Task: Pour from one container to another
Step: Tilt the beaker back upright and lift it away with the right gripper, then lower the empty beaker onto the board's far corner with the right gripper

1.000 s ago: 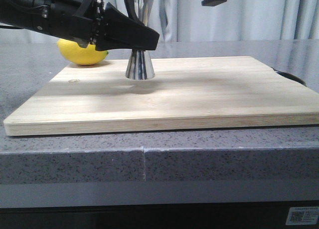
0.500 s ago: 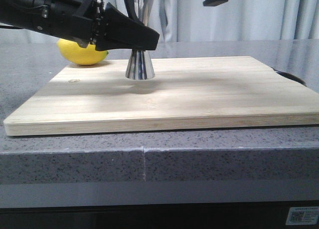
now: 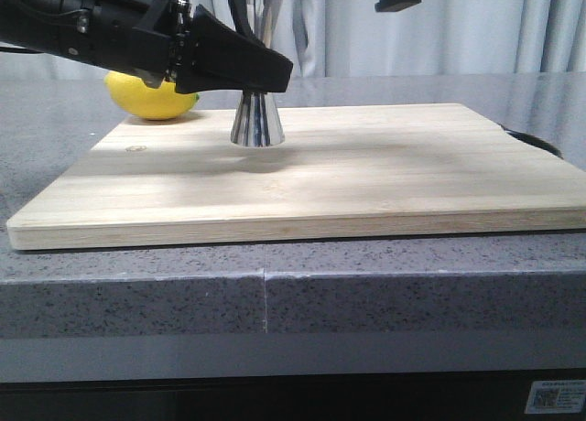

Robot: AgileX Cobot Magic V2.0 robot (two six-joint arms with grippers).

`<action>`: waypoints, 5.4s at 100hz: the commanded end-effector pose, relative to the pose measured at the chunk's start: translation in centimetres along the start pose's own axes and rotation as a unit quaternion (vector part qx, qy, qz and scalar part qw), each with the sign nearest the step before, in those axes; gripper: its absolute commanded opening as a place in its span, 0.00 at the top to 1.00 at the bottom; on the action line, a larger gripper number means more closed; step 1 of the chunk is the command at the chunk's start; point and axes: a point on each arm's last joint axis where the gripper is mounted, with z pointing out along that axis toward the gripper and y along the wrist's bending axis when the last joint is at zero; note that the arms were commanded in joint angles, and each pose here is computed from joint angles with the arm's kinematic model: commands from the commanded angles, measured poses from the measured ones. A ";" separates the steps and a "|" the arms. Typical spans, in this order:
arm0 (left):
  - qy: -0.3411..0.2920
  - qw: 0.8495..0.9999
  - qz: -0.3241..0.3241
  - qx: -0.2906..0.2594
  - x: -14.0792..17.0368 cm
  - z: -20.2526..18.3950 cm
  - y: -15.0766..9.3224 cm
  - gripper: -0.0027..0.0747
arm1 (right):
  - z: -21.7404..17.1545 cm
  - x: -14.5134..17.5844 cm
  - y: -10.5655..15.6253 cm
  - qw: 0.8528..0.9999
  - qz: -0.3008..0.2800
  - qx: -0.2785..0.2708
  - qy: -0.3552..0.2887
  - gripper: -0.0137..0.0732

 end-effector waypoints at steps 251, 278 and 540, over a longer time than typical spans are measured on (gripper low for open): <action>-0.066 0.997 0.017 0.032 -3.6 -0.6 -1.3 0.99 | -3.1 7.9 -3.1 0.778 0.602 0.169 0.052 0.56; -0.066 0.997 0.017 0.032 -3.6 -0.6 -1.3 0.99 | -2.9 8.2 -1.3 0.775 0.610 0.144 0.080 0.56; -0.061 0.997 0.018 0.034 -3.5 -0.6 -1.3 0.99 | 2.7 12.5 14.1 0.705 0.672 0.224 0.034 0.61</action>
